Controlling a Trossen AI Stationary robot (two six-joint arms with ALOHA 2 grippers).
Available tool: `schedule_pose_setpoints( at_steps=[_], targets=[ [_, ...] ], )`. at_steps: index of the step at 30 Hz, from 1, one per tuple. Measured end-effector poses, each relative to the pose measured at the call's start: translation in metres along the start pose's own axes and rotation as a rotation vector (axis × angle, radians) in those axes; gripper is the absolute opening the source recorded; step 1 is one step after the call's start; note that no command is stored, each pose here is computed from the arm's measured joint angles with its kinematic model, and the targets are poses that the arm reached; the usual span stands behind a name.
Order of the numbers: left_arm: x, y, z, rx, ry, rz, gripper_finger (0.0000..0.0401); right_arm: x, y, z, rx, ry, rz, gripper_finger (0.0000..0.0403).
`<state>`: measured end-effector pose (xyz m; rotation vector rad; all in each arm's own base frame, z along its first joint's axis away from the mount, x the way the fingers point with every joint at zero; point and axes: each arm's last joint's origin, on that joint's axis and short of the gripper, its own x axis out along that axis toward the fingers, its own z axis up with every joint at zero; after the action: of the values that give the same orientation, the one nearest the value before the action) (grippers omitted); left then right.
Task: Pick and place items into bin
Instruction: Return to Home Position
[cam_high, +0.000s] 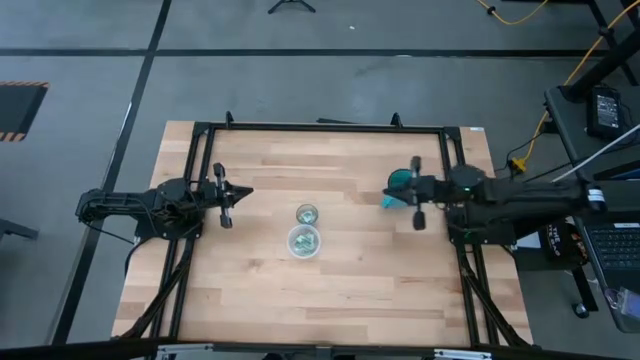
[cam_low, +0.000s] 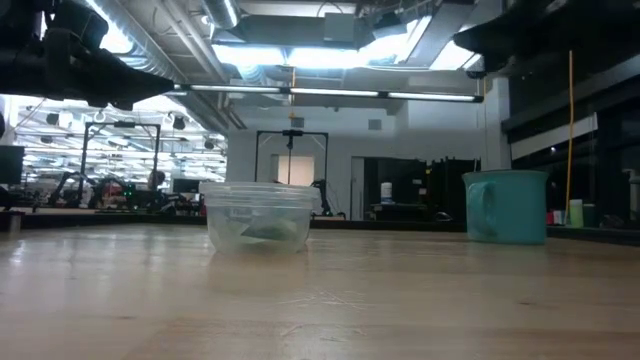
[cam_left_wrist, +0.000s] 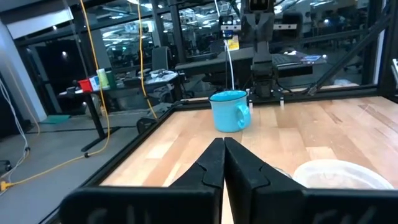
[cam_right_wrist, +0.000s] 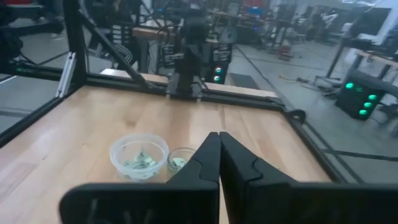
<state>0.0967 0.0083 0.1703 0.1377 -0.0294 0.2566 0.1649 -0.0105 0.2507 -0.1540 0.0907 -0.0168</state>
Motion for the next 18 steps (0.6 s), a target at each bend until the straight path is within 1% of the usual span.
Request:
schedule_pose_setpoints(
  at_steps=[3, 7, 9, 11, 14, 18],
  targets=[
    [0.000, 0.000, 0.000, -0.001, 0.000, 0.000, 0.0005, -0.021, 0.004, 0.005, -0.005, -0.004, -0.020, 0.0002],
    [0.000, 0.000, 0.000, -0.001, 0.001, 0.006, 0.0002, -0.040, 0.011, 0.006, 0.002, -0.055, 0.017, 0.0002],
    [0.000, 0.000, 0.000, -0.002, 0.001, 0.006, 0.0002, -0.043, 0.015, -0.003, 0.024, -0.104, 0.036, 0.0002],
    [0.000, 0.000, 0.000, -0.001, 0.001, 0.008, 0.0003, -0.042, 0.020, -0.021, 0.046, -0.120, 0.046, 0.0002],
    [0.000, 0.001, 0.000, 0.009, 0.003, 0.033, 0.0002, -0.040, 0.024, -0.045, 0.053, -0.119, -0.002, 0.0001],
    [0.000, 0.002, 0.000, 0.015, 0.004, 0.067, 0.0002, -0.041, 0.026, -0.053, 0.059, -0.149, -0.010, 0.0001]
  ],
)
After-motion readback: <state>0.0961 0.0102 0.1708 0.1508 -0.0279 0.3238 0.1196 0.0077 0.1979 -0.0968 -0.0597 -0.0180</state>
